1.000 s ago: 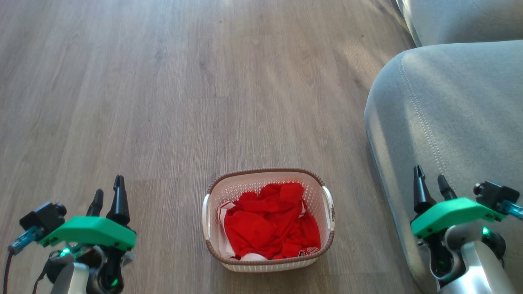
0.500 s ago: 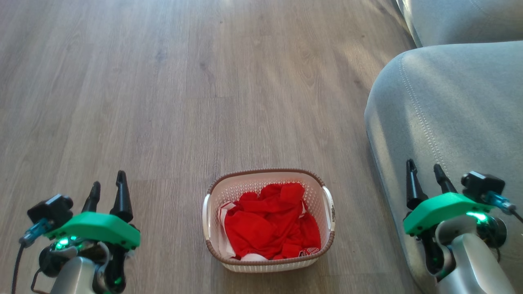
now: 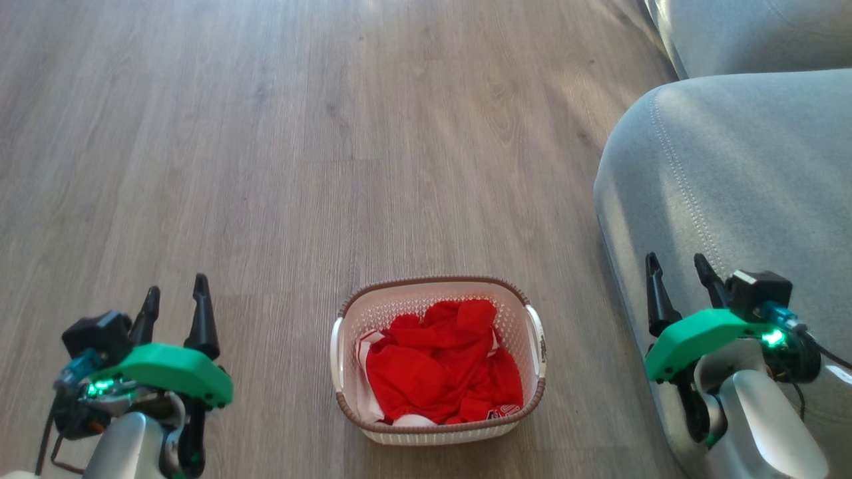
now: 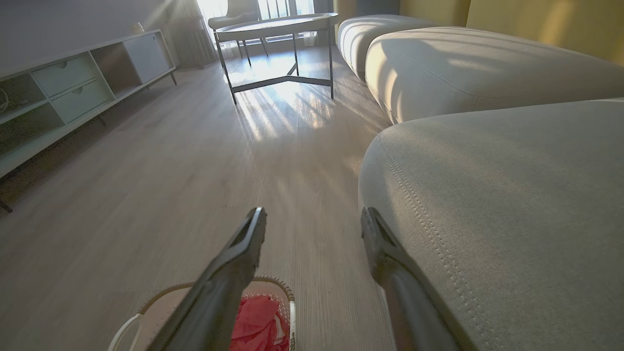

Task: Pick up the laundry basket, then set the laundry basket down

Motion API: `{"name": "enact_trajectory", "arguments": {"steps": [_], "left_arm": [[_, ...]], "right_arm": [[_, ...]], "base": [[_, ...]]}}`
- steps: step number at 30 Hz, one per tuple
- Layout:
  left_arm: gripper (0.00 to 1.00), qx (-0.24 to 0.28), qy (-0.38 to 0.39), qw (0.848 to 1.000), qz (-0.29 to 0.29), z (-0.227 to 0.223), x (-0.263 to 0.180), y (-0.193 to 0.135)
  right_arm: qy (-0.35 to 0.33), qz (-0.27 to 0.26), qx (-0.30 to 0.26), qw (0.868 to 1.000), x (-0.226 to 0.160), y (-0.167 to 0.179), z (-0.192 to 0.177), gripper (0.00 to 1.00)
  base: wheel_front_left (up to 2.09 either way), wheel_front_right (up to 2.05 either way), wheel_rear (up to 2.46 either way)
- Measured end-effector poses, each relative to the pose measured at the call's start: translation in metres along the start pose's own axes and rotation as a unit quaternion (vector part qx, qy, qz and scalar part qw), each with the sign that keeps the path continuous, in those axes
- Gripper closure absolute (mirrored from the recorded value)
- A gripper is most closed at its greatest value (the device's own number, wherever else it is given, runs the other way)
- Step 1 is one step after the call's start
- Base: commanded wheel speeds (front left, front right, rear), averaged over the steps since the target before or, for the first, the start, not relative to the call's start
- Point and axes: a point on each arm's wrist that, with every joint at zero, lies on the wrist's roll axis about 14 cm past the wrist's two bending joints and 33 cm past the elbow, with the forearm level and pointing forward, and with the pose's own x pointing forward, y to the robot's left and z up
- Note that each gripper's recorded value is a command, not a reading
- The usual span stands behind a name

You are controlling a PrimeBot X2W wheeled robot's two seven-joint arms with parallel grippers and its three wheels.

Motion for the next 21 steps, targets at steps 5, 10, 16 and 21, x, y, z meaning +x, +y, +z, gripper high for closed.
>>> {"name": "enact_trajectory", "arguments": {"steps": [5,10,16,21], "left_arm": [[0.00,0.027,0.002,1.000,-0.005,-0.0025,-0.0011,-0.0011],[0.00,0.052,-0.004,0.999,-0.007,-0.0004,0.0011,0.0000],[0.00,0.079,-0.011,0.997,-0.007,0.0021,0.0041,0.0008],[0.00,0.080,-0.007,0.997,-0.006,0.0000,0.0043,0.0017]], "right_arm": [[0.001,0.008,-0.029,1.000,-0.0005,0.0009,-0.0016,0.00],[-0.001,0.016,-0.043,0.999,0.0021,0.0043,-0.0003,0.00],[-0.009,0.023,-0.061,0.998,0.0064,0.0068,0.0042,0.00],[-0.006,0.021,-0.056,0.998,0.0058,0.0056,0.0019,0.00]], "base": [[0.00,0.00,0.00],[0.00,0.00,0.00],[0.00,0.00,0.00],[0.00,0.00,0.00]]}}
